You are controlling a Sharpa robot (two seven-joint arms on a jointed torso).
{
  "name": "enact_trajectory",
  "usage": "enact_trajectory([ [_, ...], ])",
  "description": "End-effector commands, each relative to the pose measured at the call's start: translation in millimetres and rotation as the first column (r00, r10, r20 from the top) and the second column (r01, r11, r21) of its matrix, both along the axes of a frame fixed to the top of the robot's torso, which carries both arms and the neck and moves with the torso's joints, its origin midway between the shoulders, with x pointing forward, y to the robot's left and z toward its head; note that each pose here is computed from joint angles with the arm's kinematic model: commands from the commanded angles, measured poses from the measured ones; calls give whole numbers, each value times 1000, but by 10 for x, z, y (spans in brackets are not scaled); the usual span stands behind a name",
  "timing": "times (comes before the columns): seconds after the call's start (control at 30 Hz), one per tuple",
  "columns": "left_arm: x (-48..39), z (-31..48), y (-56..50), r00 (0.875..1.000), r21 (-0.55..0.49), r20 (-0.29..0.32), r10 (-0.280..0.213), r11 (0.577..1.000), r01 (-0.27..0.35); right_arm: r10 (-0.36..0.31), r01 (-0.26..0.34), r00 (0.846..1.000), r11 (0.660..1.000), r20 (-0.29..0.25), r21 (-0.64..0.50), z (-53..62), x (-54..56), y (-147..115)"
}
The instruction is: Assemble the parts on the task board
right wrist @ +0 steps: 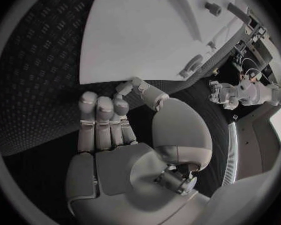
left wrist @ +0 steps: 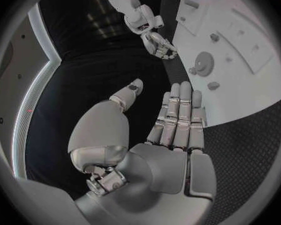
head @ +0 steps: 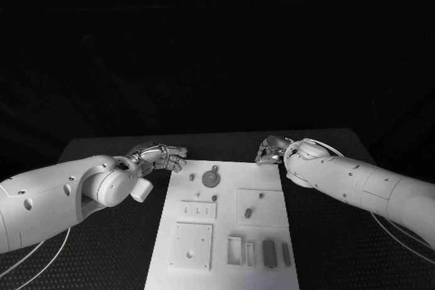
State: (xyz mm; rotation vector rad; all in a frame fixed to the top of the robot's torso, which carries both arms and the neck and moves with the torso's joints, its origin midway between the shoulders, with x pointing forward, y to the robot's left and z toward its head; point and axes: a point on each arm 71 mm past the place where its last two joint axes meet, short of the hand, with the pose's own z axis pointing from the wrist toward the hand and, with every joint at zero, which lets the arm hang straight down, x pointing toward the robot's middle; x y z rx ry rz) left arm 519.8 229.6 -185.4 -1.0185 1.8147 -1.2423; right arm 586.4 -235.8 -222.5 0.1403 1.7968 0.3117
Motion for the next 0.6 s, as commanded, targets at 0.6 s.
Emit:
enact_trajectory([
  [0.6,-1,12,-6,1000,3,5,-9,1000,9,27,-26,999,998,29,-56,-57,-30,29],
])
